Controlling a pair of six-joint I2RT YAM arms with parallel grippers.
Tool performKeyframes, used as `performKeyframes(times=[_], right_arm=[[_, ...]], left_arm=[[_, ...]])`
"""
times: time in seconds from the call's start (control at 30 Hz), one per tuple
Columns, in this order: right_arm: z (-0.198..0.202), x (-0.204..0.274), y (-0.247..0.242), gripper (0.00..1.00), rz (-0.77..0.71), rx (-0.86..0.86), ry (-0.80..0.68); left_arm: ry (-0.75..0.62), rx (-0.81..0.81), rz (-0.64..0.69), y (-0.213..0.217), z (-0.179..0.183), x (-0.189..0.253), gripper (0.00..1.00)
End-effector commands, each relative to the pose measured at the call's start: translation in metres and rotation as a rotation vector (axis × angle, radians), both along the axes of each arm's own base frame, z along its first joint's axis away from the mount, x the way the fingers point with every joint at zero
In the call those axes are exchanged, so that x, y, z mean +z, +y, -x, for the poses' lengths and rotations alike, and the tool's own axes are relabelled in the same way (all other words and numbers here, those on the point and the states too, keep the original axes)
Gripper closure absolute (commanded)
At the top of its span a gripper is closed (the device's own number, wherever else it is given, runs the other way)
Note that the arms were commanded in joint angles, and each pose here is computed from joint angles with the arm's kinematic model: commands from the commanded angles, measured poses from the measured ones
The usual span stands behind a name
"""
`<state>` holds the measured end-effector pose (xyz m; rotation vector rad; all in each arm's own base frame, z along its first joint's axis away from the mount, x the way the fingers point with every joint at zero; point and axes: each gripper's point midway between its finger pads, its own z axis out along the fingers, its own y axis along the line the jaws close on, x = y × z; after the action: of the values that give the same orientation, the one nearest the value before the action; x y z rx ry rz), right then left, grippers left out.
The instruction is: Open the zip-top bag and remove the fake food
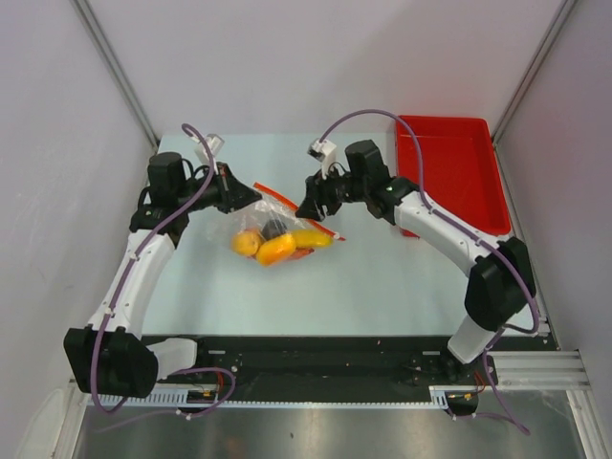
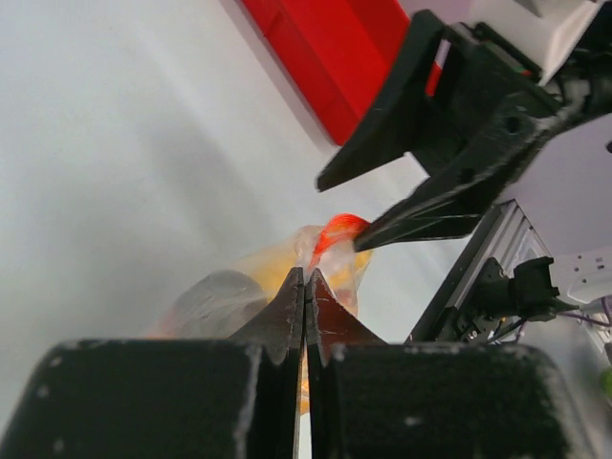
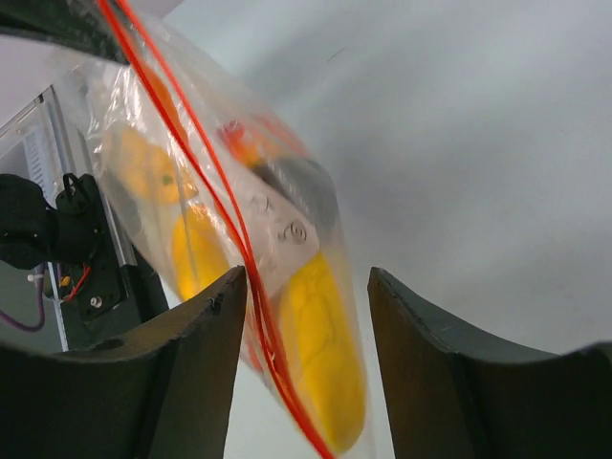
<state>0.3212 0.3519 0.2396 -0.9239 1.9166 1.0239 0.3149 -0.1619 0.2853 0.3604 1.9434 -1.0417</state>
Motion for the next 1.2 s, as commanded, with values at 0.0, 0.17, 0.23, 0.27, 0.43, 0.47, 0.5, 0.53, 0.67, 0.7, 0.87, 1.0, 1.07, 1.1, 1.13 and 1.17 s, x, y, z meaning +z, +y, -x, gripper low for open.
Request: performKeyframes(times=[0.0,0.17,0.23,0.27,0.43,0.47,0.5,0.53,0.67,0.7,0.87,1.0,1.07,1.1,1.13,1.17], right_arm=[[-0.007,0.022,0.021,0.44,-0.034,0.025,-0.055],[-0.001,0.03,0.022,0.47,-0.054,0.038,-0.055],[0.004,0.034,0.022,0.47,-0.068,0.05,-0.05],[0.005,0.036,0.022,0.46,-0.073,0.052,-0.052],[0.003,0.047,0.02,0.43,-0.094,0.045,-0.078],[0.001,0.047,0.021,0.44,-0.094,0.047,-0.078],[-0.001,0.051,0.02,0.44,-0.101,0.045,-0.085],[-0.001,0.052,0.021,0.45,-0.102,0.049,-0.083],[0.002,0.057,0.021,0.5,-0.115,0.072,-0.076],[0.003,0.06,0.02,0.51,-0.121,0.078,-0.079],[0.004,0.063,0.018,0.5,-0.124,0.071,-0.089],[-0.002,0.056,0.018,0.5,-0.119,0.069,-0.08],[-0.003,0.057,0.019,0.51,-0.121,0.073,-0.085],[-0.004,0.053,0.02,0.53,-0.119,0.078,-0.077],[-0.004,0.052,0.021,0.53,-0.12,0.082,-0.074],[-0.002,0.049,0.022,0.54,-0.117,0.09,-0.068]], left_arm=[[-0.072,-0.086,0.005,-0.012,0.01,0.014,1.0],[-0.07,-0.111,0.008,-0.019,0.016,0.013,1.0],[-0.062,-0.127,0.009,-0.023,0.019,0.01,1.0],[-0.061,-0.129,0.007,-0.024,0.02,0.009,1.0],[-0.049,-0.145,0.005,-0.026,0.023,0.002,1.0],[-0.042,-0.148,0.003,-0.026,0.023,0.0,1.0],[-0.033,-0.151,0.002,-0.027,0.024,-0.003,1.0],[-0.036,-0.15,-0.003,-0.026,0.023,-0.004,1.0],[-0.028,-0.153,-0.013,-0.026,0.023,-0.008,1.0],[-0.03,-0.157,-0.012,-0.027,0.023,-0.008,1.0],[-0.021,-0.159,-0.013,-0.028,0.023,-0.011,1.0],[-0.014,-0.16,-0.017,-0.028,0.023,-0.013,1.0],[-0.012,-0.161,-0.019,-0.028,0.023,-0.014,1.0],[-0.015,-0.16,-0.02,-0.028,0.023,-0.013,1.0],[-0.014,-0.162,-0.019,-0.028,0.023,-0.013,1.0],[-0.014,-0.164,-0.019,-0.028,0.024,-0.013,1.0]])
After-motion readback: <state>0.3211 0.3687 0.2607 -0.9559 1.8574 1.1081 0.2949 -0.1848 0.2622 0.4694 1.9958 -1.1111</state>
